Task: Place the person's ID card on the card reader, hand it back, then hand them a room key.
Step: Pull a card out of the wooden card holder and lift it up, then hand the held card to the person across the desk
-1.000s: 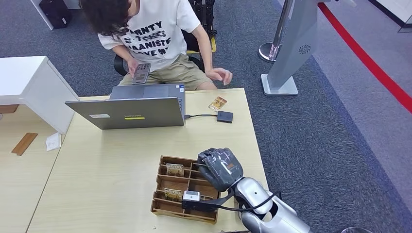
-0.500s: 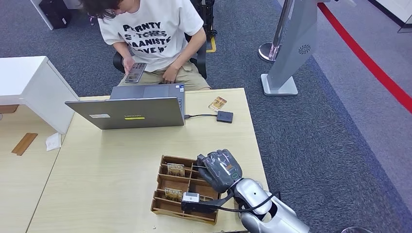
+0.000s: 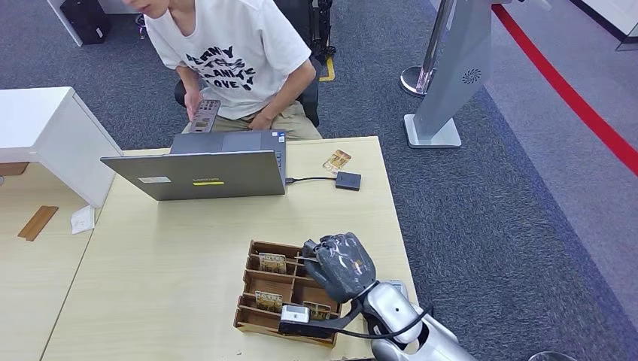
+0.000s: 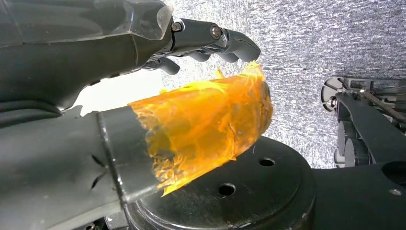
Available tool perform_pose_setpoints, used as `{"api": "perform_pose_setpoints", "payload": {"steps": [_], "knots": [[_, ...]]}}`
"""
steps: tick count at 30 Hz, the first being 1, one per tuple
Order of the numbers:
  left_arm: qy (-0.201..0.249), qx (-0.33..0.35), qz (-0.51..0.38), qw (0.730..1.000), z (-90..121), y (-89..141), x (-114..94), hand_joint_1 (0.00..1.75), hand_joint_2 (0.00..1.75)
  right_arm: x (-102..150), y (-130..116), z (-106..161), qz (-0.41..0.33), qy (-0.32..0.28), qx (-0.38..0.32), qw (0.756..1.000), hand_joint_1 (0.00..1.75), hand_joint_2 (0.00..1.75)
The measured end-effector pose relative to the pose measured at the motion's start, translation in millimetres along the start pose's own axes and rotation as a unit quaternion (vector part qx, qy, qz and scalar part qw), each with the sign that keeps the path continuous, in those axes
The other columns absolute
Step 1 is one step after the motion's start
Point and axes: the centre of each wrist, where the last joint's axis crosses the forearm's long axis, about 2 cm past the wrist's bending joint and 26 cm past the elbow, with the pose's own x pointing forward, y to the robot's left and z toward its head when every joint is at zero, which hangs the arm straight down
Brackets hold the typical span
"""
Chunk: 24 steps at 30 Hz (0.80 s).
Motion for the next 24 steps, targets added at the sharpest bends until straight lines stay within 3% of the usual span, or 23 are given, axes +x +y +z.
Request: {"api": "perform_pose_setpoints", "payload": {"steps": [24], "knots": [[-0.001, 0.001, -0.005, 1.000, -0.2, -1.3, -0.6, 0.00, 0.00, 6.4, -7.5, 0.2, 0.003, -0.012, -0.053, 0.999, 1.75, 1.75]]}}
